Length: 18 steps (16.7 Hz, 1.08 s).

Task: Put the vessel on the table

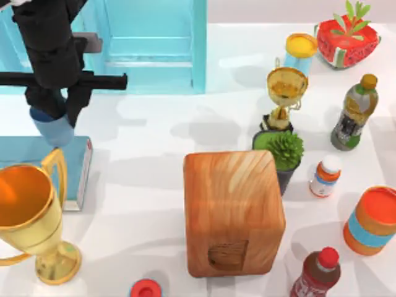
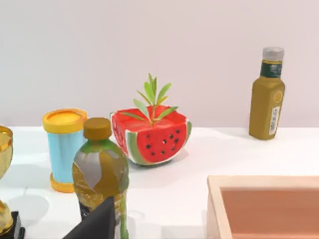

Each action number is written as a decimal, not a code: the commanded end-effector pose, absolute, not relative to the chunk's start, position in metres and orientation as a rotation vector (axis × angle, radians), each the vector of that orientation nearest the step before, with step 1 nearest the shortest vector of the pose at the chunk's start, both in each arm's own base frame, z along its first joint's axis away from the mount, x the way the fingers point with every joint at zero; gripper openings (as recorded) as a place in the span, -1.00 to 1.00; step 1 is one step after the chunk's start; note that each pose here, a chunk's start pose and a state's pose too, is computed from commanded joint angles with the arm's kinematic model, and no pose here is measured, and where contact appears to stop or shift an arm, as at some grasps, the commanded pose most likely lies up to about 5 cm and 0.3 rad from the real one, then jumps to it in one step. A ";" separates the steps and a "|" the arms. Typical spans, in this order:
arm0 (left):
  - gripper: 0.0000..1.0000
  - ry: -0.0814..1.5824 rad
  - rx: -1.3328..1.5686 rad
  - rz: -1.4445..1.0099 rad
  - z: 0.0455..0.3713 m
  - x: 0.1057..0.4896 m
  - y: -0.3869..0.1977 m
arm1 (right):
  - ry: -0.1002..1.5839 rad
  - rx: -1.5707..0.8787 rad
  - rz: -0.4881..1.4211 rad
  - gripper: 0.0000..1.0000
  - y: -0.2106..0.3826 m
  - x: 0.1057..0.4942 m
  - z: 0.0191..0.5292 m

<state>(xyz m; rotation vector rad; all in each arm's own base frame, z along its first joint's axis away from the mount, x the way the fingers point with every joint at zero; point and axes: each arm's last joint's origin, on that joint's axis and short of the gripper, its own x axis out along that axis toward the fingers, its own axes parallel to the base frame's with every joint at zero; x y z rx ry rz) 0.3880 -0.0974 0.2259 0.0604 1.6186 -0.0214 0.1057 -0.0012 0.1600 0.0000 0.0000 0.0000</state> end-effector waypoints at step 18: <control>-1.00 1.557 0.045 0.015 0.239 0.394 -0.247 | 0.000 0.000 0.000 1.00 -0.001 0.106 0.160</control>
